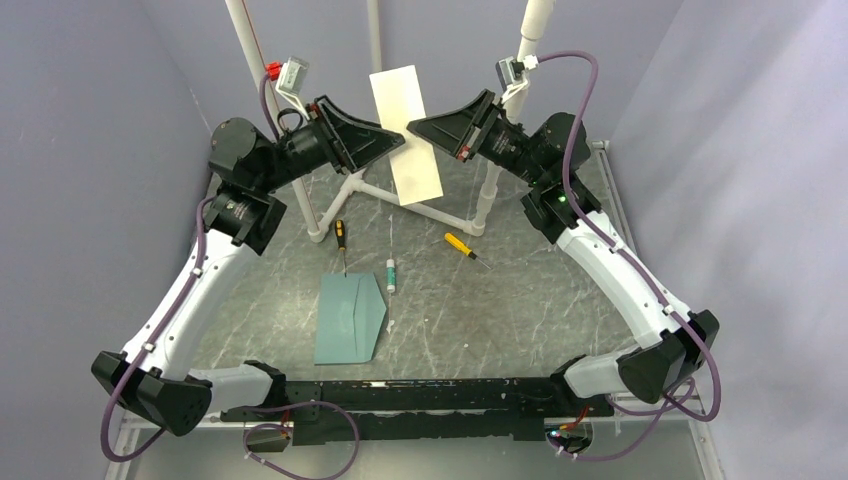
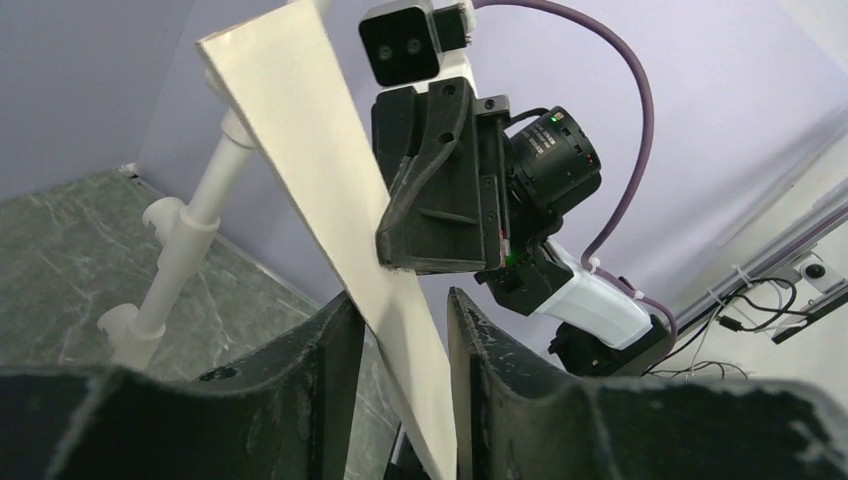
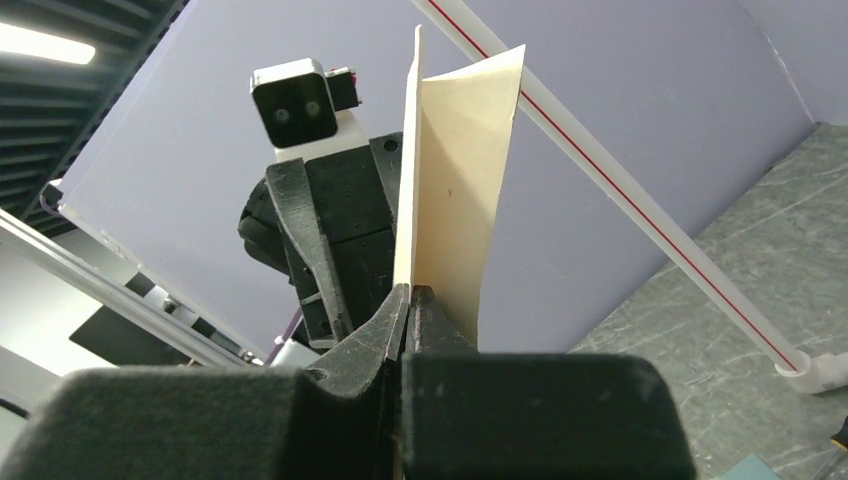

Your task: Place the letter into the envelope and seal it

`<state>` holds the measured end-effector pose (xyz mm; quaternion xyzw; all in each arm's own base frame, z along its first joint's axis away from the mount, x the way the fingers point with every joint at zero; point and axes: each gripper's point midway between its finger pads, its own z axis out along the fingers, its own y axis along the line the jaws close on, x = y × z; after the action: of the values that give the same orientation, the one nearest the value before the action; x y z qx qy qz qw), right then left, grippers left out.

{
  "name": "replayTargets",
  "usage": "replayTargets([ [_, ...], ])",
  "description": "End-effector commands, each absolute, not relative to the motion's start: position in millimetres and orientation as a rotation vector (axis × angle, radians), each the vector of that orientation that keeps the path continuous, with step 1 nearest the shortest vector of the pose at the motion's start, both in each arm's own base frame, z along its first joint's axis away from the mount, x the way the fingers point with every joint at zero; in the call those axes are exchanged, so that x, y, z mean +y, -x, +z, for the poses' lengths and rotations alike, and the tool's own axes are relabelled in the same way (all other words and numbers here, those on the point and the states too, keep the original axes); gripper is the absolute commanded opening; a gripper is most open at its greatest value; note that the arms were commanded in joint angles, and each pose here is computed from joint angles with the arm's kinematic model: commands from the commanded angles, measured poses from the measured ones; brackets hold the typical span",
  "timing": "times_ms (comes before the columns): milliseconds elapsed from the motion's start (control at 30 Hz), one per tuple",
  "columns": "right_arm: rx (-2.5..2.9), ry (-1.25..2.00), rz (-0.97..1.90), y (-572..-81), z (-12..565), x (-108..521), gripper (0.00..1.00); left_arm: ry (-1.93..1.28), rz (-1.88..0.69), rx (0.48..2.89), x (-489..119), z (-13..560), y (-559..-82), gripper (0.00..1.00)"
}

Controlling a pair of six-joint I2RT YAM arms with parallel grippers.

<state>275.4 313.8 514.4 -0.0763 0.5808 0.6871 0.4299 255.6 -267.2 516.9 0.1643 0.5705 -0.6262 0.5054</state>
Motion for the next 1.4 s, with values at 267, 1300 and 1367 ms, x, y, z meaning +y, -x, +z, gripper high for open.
replayTargets([
  [267,1.311,0.347,1.707,-250.4,533.8,311.7,0.03,-0.367,-1.468,1.376,-263.4,516.4,-263.1,0.04],
  [1300,1.347,0.74,1.624,-200.2,506.1,310.0,0.0,-0.564,-1.495,1.28,-268.8,526.8,-239.1,0.1],
  [1367,1.354,0.753,1.625,-198.3,503.6,309.7,0.0,-0.548,-1.471,1.287,-267.2,527.6,-241.8,0.23],
])
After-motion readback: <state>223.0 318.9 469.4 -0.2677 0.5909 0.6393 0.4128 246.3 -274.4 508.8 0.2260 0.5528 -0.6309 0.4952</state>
